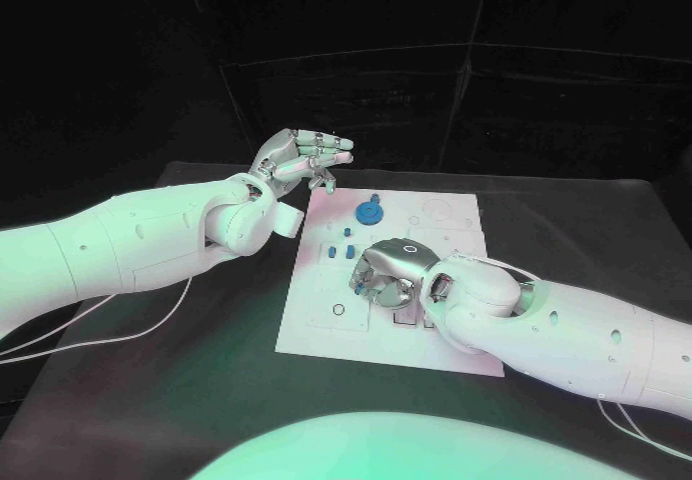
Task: Assemble the parts on the task board
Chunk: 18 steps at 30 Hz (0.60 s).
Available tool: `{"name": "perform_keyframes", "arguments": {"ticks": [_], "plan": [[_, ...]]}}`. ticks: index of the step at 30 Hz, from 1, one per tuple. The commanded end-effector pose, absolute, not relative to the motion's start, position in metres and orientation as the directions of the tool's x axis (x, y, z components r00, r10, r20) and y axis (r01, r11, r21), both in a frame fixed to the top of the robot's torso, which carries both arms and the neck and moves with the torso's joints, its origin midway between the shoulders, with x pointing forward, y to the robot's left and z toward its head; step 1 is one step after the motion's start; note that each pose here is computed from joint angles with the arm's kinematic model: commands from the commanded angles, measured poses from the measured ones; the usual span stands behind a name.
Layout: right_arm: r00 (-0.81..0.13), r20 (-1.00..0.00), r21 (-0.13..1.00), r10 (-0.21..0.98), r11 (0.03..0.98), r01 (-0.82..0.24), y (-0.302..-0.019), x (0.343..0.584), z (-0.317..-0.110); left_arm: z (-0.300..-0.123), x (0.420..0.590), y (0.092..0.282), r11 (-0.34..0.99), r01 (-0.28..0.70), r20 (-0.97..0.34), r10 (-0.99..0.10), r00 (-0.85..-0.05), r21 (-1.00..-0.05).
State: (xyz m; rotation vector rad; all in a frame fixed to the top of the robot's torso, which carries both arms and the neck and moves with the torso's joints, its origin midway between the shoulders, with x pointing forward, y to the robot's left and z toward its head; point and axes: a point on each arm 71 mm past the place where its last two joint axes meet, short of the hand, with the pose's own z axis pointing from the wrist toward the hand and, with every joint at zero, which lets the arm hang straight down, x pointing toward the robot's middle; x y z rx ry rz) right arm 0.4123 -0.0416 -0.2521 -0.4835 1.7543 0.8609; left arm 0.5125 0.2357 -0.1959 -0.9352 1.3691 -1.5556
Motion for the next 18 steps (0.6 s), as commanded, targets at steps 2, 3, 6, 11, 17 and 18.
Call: {"name": "perform_keyframes", "arguments": {"ticks": [2, 3, 6, 11, 17, 18], "plan": [[-0.373, -0.927, 0.302, 0.038, 0.664, -0.684, -0.0407, 0.4099, -0.2566, -0.1947, 0.5122, 0.2333, -0.062, 0.11, 0.015, -0.924, -0.382, -0.992], [-0.373, -0.927, 0.302, 0.037, 0.664, -0.684, -0.0408, 0.41, -0.2567, -0.1947, 0.5122, 0.2332, -0.062, 0.11, 0.015, -0.924, -0.383, -0.992], [-0.373, -0.927, 0.303, 0.038, 0.664, -0.684, -0.0403, 0.4097, -0.2565, -0.1948, 0.5121, 0.2332, -0.062, 0.11, 0.015, -0.923, -0.383, -0.992], [-0.37, -0.928, 0.304, 0.044, 0.663, -0.684, -0.0393, 0.4092, -0.2558, -0.1949, 0.5121, 0.2332, -0.062, 0.108, 0.016, -0.923, -0.384, -0.992], [-0.357, -0.932, 0.304, 0.064, 0.677, -0.67, -0.0425, 0.4115, -0.2551, -0.195, 0.512, 0.2333, -0.062, 0.106, 0.016, -0.923, -0.385, -0.992], [-0.353, -0.933, 0.305, 0.071, 0.679, -0.668, -0.0431, 0.4119, -0.2547, -0.195, 0.5121, 0.2334, -0.062, 0.106, 0.016, -0.923, -0.385, -0.992]]}}
